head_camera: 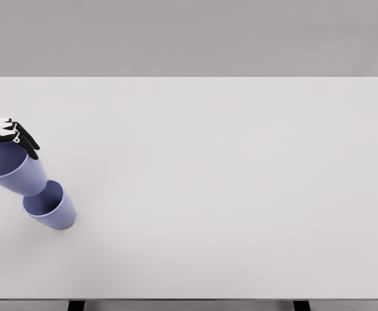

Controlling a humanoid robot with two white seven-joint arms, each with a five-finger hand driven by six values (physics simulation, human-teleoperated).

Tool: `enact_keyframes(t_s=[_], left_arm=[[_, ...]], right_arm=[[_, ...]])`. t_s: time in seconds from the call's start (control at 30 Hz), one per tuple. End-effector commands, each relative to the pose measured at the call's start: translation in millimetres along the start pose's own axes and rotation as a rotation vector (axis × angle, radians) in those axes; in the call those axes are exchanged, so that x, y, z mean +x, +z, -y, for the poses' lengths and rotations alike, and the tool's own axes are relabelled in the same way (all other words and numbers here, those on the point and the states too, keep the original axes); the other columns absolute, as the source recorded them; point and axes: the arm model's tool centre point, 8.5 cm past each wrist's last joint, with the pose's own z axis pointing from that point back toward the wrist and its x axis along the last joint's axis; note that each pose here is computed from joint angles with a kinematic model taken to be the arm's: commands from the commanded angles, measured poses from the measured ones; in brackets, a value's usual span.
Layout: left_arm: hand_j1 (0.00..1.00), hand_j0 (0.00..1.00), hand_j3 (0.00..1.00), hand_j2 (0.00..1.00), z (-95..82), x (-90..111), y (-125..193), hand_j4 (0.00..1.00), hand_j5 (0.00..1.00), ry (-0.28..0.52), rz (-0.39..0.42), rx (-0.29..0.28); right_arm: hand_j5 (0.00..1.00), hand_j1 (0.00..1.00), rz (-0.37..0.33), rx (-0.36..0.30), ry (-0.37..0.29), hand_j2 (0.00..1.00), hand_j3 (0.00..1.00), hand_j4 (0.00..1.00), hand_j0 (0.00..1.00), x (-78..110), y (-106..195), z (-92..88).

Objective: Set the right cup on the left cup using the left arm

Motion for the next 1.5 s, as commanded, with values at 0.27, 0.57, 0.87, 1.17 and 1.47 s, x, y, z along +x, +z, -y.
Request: enact_keyframes(t_s=[0.27, 0.57, 0.87, 1.17, 1.47], left_arm=[[0.55, 0.55, 0.55, 0.55, 0.0, 1.4, -13.2, 0.55, 0.55, 0.006, 0.035, -0.006], [0.62, 0.62, 0.62, 0.62, 2.5, 0.2, -8.7, 0.62, 0.62, 0.013, 0.022, -0.007], [0.73, 0.73, 0.73, 0.73, 5.8, -0.6, -10.4, 0.73, 0.73, 0.021, 0.024, -0.014], [0.86, 0.86, 0.86, 0.86, 6.0, -1.1, -9.6, 0.86, 0.86, 0.021, 0.022, -0.013], [0.88, 0.88, 0.88, 0.88, -0.7, 0.9, -6.3, 0.88, 0.88, 0.005, 0.018, 0.002]], right_arm=[[1.0, 1.0, -0.001, 0.001, 0.002, 1.0, 1.0, 1.0, 1.0, -0.1, 0.0, -0.1], [1.0, 1.0, 0.0, 0.001, 0.001, 1.0, 1.0, 1.0, 1.0, -0.1, 0.0, 0.0], [1.0, 1.0, -0.001, 0.001, 0.002, 1.0, 1.0, 1.0, 1.0, -0.1, 0.0, -0.1], [1.0, 1.0, -0.001, 0.001, 0.002, 1.0, 1.0, 1.0, 1.0, -0.1, 0.0, -0.1], [1.0, 1.0, -0.001, 0.001, 0.002, 1.0, 1.0, 1.0, 1.0, -0.1, 0.0, -0.1]])
